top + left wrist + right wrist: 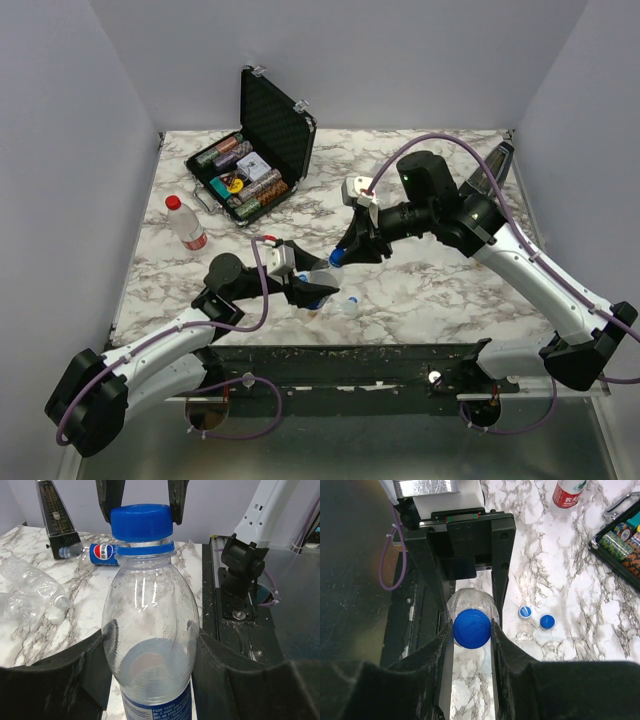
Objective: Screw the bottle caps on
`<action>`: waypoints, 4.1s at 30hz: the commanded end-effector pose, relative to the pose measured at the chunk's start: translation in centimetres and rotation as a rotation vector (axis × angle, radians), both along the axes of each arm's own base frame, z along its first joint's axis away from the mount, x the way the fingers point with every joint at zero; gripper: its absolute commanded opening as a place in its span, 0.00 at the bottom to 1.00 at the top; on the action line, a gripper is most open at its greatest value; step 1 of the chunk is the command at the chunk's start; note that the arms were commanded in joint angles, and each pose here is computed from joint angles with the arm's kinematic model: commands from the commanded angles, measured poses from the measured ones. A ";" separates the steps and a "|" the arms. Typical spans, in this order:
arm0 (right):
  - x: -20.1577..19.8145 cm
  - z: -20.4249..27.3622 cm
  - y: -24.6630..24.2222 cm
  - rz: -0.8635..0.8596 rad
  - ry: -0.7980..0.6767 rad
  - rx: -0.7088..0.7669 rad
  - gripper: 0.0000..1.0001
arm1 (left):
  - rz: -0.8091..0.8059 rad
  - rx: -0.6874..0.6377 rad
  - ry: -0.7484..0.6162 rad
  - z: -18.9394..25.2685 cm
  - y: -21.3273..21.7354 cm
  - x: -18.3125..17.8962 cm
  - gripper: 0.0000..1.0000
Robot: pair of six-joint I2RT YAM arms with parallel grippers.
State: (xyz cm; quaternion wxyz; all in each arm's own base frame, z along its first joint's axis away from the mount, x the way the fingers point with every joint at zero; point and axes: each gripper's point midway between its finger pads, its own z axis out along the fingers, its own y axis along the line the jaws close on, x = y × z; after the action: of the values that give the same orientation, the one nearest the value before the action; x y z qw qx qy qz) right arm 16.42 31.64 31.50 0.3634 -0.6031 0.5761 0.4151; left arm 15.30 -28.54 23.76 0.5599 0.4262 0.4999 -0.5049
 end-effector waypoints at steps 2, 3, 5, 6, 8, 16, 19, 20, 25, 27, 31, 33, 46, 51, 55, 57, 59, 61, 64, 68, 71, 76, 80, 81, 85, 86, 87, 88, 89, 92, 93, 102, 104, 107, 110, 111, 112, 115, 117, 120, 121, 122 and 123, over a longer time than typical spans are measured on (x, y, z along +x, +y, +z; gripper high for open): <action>-0.3 -2.2 0.3 -0.011 0.077 -0.073 0.38 | 0.067 -0.113 -0.172 6.0 -0.2 1.4 0.00; -0.3 -2.3 0.3 -0.015 0.079 -0.077 0.38 | 0.074 -0.103 -0.164 5.7 -0.2 1.6 0.00; -0.2 -2.1 0.2 -0.021 0.072 -0.077 0.43 | 0.085 -0.094 -0.155 5.5 -0.3 2.0 0.00; -0.1 -2.0 0.2 -0.024 0.069 -0.075 0.45 | 0.086 -0.087 -0.148 5.2 -0.4 2.1 0.00; -0.1 -1.8 0.2 -0.026 0.065 -0.073 0.48 | 0.090 -0.078 -0.140 5.0 -0.5 2.2 0.00; 0.1 -0.8 0.0 -0.044 0.034 -0.054 0.63 | 0.111 -0.049 -0.111 4.3 -0.7 3.0 0.00; 0.2 -0.2 -0.2 -0.063 0.023 -0.046 0.68 | 0.117 -0.043 -0.103 4.1 -0.7 3.2 0.00; 0.3 0.0 -0.2 -0.075 0.018 -0.044 0.70 | 0.120 -0.043 -0.103 4.2 -0.7 3.2 0.00; 2.0 1.6 -0.8 -0.215 -0.021 -0.020 0.77 | 0.155 -0.037 -0.089 4.0 -0.5 3.8 0.00; 2.8 2.8 -1.1 -0.285 -0.031 0.006 0.82 | 0.167 -0.034 -0.086 4.0 -0.4 4.0 0.00; 3.6 4.7 -1.6 -0.374 -0.040 0.050 0.92 | 0.189 -0.024 -0.074 3.7 -0.4 4.5 0.00; 3.8 5.0 -1.8 -0.406 -0.032 0.059 0.94 | 0.199 -0.021 -0.068 3.6 -0.3 4.6 0.00; 6.5 3.8 -2.6 -0.717 0.175 -0.044 0.89 | 0.267 0.004 -0.047 3.0 0.1 5.8 0.00; 5.7 3.2 -1.4 -0.691 0.229 -0.072 0.84 | 0.279 0.014 -0.044 2.8 0.1 6.1 0.00; 5.3 3.0 -0.7 -0.667 0.232 -0.083 0.80 | 0.280 0.016 -0.044 2.9 0.1 6.1 0.00; 5.3 2.8 -0.5 -0.663 0.231 -0.091 0.77 | 0.285 0.022 -0.039 2.7 0.1 6.2 0.00; 5.5 2.5 -0.5 -0.668 0.225 -0.099 0.71 | 0.287 0.023 -0.042 2.8 0.2 6.2 0.00; 5.7 2.2 -0.4 -0.672 0.225 -0.105 0.67 | 0.290 0.024 -0.045 2.8 0.2 6.3 0.00; 5.7 2.1 -0.3 -0.670 0.225 -0.105 0.61 | 0.287 0.024 -0.047 2.9 0.2 6.2 0.00; 5.9 2.0 -0.2 -0.674 0.220 -0.111 0.55 | 0.286 0.026 -0.047 2.8 0.2 6.2 0.00; 5.9 1.8 -0.2 -0.671 0.223 -0.118 0.53 | 0.286 0.026 -0.047 2.9 0.2 6.2 0.00; 6.0 1.6 -0.1 -0.667 0.218 -0.130 0.48 | 0.288 0.028 -0.049 2.9 0.2 6.2 0.00; 5.9 1.3 -0.1 -0.659 0.221 -0.140 0.41 | 0.290 0.028 -0.050 2.9 0.2 6.2 0.00; 5.9 1.4 0.0 -0.655 0.220 -0.136 0.40 | 0.289 0.025 -0.051 3.0 0.3 6.2 0.00; 5.8 1.5 -0.2 -0.651 0.216 -0.135 0.28 | 0.296 0.024 -0.057 3.1 0.4 6.3 0.00; 5.8 1.5 -0.2 -0.653 0.211 -0.134 0.26 | 0.295 0.024 -0.058 3.1 0.4 6.2 0.00; 5.8 1.5 -0.3 -0.654 0.210 -0.133 0.24 | 0.295 0.025 -0.060 3.2 0.4 6.2 0.00; 5.7 1.7 -0.3 -0.652 0.206 -0.123 0.21 | 0.294 0.025 -0.060 3.2 0.4 6.2 0.00; 5.7 2.0 -0.3 -0.648 0.201 -0.110 0.18 | 0.286 0.025 -0.063 3.2 0.3 6.0 0.00; 5.3 3.6 -0.5 -0.637 0.180 -0.048 0.15 | 0.213 -0.014 -0.104 4.0 0.0 4.6 0.00; 5.2 3.8 -0.6 -0.632 0.172 -0.040 0.15 | 0.197 -0.027 -0.114 4.2 0.0 4.3 0.00; 4.0 4.7 -0.8 -0.563 0.145 0.009 0.15 | 0.116 -0.101 -0.150 5.4 -0.1 2.4 0.00; 3.8 4.6 -0.8 -0.551 0.142 0.004 0.15 | 0.105 -0.107 -0.156 5.6 -0.1 2.2 0.00; 3.4 4.2 -0.9 -0.523 0.140 -0.009 0.15 | 0.088 -0.120 -0.165 5.8 -0.1 1.8 0.00; 3.3 3.8 -1.0 -0.505 0.131 -0.021 0.15 | 0.071 -0.128 -0.164 5.9 -0.1 1.4 0.00; 3.2 3.7 -1.0 -0.499 0.129 -0.024 0.15 | 0.063 -0.130 -0.166 6.1 -0.2 1.3 0.00; 3.1 3.7 -1.0 -0.495 0.130 -0.022 0.15 | 0.060 -0.129 -0.161 6.0 -0.2 1.3 0.00; 3.0 3.5 -1.1 -0.451 0.082 -0.038 0.14 | 0.031 -0.132 -0.152 6.2 -0.4 0.9 0.00; 3.0 3.4 -1.2 -0.437 0.069 -0.051 0.13 | 0.003 -0.130 -0.144 6.2 -0.5 0.5 0.00; 2.8 3.4 -1.2 -0.400 0.057 -0.052 0.11 | -0.057 -0.132 -0.160 6.4 -0.7 -0.5 0.00; 2.8 3.4 -1.2 -0.394 0.060 -0.051 0.11 | -0.072 -0.135 -0.157 6.4 -0.8 -0.7 0.00; 2.7 3.5 -1.1 -0.383 0.064 -0.042 0.11 | -0.090 -0.142 -0.165 6.5 -0.8 -1.0 0.00; 2.5 3.5 -1.1 -0.364 0.068 -0.037 0.10 | -0.098 -0.146 -0.165 6.6 -0.8 -1.2 0.00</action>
State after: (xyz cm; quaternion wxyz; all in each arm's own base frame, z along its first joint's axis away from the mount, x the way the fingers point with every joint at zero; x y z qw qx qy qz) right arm 19.00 30.99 35.26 0.4050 -0.4585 0.7096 0.3496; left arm 17.11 -29.18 27.36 0.5974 0.4047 0.4824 -0.4965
